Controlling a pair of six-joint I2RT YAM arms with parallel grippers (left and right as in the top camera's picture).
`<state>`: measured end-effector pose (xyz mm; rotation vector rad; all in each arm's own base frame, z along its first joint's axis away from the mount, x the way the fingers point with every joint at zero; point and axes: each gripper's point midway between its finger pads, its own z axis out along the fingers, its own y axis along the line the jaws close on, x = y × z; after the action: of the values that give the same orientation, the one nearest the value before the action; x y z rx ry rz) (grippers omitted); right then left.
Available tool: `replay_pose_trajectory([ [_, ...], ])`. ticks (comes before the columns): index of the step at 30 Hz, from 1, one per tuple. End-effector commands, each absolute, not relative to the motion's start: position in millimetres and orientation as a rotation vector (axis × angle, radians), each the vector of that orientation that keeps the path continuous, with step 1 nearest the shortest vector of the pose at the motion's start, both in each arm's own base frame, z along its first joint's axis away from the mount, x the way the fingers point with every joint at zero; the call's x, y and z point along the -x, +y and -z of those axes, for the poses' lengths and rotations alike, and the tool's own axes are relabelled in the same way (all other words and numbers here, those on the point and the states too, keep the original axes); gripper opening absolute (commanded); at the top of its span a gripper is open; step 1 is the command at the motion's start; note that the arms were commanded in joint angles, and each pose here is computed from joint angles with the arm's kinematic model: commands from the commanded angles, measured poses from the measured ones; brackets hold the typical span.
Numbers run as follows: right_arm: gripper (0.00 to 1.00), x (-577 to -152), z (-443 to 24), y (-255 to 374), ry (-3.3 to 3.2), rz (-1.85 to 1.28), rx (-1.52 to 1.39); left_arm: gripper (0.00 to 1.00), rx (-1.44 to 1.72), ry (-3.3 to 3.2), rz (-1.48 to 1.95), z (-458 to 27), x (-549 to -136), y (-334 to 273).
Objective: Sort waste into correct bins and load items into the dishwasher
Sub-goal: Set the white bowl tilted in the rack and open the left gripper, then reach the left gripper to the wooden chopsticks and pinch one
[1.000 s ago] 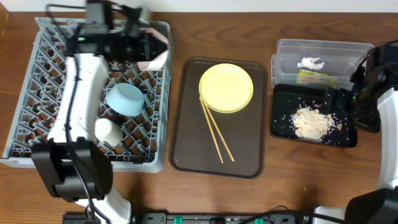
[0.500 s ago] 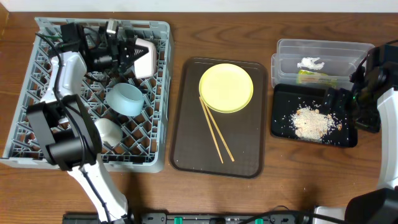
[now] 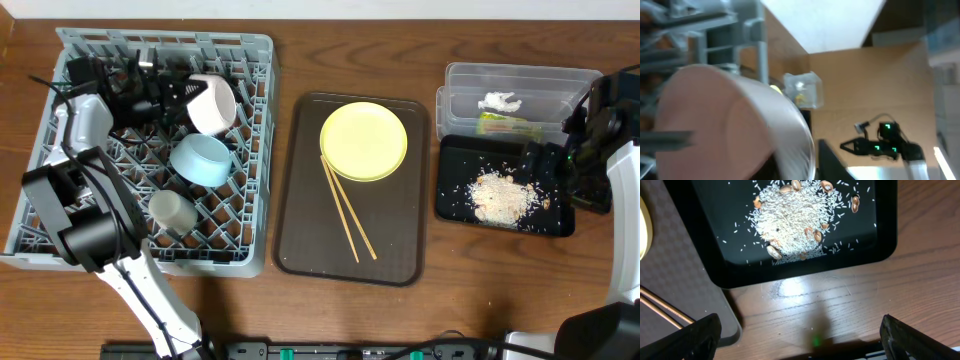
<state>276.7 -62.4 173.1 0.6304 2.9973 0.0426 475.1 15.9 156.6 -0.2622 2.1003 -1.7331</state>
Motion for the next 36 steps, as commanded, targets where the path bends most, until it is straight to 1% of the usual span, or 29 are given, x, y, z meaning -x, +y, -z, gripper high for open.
replay_pose_trajectory([
  [1, 0.99, -276.1, -179.9, -63.1, 2.970, -0.048, -0.648, 0.41, 0.336, 2.194, 1.614, -133.6, -478.7, 30.1],
  [2, 0.99, -276.1, -179.9, -63.1, 2.970, -0.048, -0.648, 0.44, 0.362, 2.218, 1.588, -128.7, -477.8, 33.8],
  [6, 0.99, -275.0, -179.8, -62.8, 2.975, -0.048, -0.649, 0.66, 0.469, 2.327, 1.459, -107.1, -472.2, 51.2],
  [8, 0.99, -274.5, -179.7, -62.7, 2.977, -0.048, -0.649, 0.71, 0.505, 2.349, 1.425, -102.6, -469.3, 59.4],
  [13, 0.99, -274.2, -179.7, -62.6, 2.980, -0.048, -0.643, 0.76, 0.528, 2.312, 1.383, -117.9, -465.5, 79.9],
  [18, 0.99, -274.3, -179.7, -62.6, 2.980, -0.048, -0.639, 0.79, 0.475, 2.274, 1.276, -161.7, -459.8, 91.0],
  [21, 0.99, -274.3, -179.7, -62.6, 2.980, -0.048, -0.639, 0.80, 0.492, 2.366, 1.077, -176.6, -447.5, 92.7],
  [23, 0.99, -274.3, -179.7, -62.6, 2.980, -0.048, -0.639, 0.84, 0.511, 2.466, 0.899, -183.5, -432.6, 89.1],
  [27, 0.99, -274.5, -179.7, -62.7, 2.979, -0.048, -0.639, 0.84, 0.509, 2.621, 0.634, -198.1, -402.7, 66.2],
  [32, 0.99, -274.3, -179.7, -62.6, 2.980, -0.048, -0.639, 0.85, 0.618, 2.756, 0.331, -205.7, -369.3, 32.5],
  [36, 0.99, -274.2, -179.7, -62.6, 2.980, -0.048, -0.639, 0.86, 0.591, 2.843, 0.223, -208.0, -345.3, -8.2],
])
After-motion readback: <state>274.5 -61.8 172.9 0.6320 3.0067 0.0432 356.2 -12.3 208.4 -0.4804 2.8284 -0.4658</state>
